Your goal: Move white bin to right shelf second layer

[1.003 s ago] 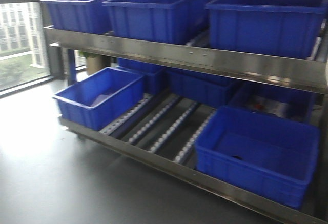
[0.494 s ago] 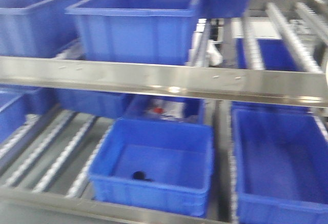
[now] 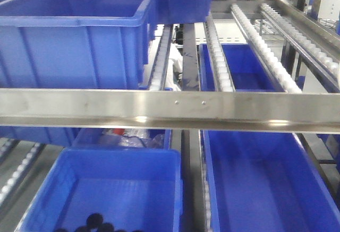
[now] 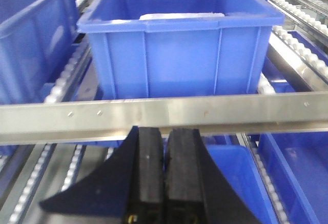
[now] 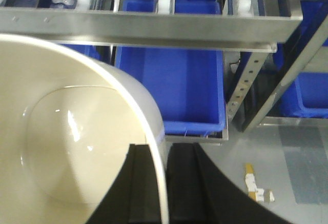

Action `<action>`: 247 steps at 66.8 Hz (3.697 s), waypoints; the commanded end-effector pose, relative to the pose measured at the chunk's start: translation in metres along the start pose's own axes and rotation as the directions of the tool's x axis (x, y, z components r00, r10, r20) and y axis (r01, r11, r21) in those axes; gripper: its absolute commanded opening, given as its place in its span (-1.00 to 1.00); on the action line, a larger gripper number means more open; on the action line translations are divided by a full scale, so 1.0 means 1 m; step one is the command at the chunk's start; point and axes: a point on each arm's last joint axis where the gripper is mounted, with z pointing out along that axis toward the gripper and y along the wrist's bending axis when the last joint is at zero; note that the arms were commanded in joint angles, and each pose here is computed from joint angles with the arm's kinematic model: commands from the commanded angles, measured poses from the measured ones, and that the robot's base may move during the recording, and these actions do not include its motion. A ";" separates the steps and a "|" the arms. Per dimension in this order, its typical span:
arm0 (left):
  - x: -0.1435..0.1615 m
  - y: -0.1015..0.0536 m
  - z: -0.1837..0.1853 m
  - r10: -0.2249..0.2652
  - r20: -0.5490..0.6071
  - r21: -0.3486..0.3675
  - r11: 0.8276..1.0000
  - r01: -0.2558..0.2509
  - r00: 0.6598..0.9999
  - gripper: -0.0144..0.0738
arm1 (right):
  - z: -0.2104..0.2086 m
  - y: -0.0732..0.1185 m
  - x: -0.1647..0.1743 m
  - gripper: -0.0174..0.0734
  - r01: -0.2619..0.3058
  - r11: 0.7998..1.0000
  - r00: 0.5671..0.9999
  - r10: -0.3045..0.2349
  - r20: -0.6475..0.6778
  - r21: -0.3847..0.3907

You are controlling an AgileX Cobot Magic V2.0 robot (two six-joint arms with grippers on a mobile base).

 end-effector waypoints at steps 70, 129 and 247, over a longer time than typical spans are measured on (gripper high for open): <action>0.004 0.000 0.001 -0.003 0.065 0.003 1.000 0.003 0.998 -0.48 | -0.006 0.000 -0.017 -0.53 -0.005 1.000 0.993 0.005 0.122 -0.001; 0.004 0.000 0.001 -0.003 0.065 0.003 1.000 0.003 0.998 -0.48 | -0.006 0.000 -0.017 -0.53 -0.005 1.000 0.993 0.005 0.122 -0.001; 0.004 0.000 0.001 -0.003 0.065 0.003 1.000 0.003 0.998 -0.48 | 0.118 -0.021 -0.020 -0.53 -0.091 0.994 0.975 0.103 -0.196 0.067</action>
